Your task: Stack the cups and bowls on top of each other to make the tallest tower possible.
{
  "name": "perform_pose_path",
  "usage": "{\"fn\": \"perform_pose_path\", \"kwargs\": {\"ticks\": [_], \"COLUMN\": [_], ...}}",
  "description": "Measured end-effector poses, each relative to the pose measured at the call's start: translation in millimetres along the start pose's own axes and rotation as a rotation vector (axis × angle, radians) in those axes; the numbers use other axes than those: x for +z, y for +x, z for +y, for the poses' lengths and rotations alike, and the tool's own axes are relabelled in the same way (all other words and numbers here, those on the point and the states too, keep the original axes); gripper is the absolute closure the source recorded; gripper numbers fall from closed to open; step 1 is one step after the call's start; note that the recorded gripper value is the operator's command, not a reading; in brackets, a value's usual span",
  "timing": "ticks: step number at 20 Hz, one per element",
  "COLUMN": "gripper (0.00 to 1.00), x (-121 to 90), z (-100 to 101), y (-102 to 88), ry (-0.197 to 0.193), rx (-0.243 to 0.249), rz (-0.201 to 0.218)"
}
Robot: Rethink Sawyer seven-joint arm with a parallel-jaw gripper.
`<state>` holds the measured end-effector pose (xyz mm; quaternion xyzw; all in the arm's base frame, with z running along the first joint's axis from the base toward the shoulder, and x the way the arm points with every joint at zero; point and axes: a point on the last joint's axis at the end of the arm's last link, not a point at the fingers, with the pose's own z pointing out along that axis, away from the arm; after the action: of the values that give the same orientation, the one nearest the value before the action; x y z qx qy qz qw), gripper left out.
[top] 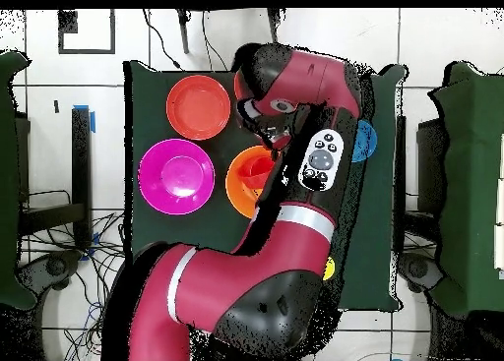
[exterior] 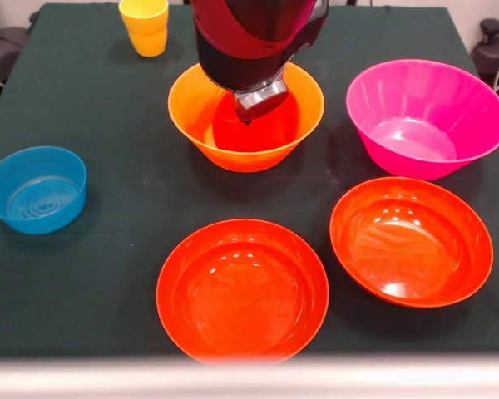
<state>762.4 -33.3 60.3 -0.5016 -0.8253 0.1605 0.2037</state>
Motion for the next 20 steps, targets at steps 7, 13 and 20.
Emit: {"fn": "perform_pose_path", "kwargs": {"ticks": [7, 13, 20], "gripper": [0.00, 0.00, 0.00], "x": [14, 31, 46], "z": [2, 3, -3], "y": [-0.6, -0.7, 0.6], "ry": [0.017, 0.038, 0.063], "rx": [-0.001, -0.001, 0.008], "rz": [0.012, 0.026, 0.051]}}
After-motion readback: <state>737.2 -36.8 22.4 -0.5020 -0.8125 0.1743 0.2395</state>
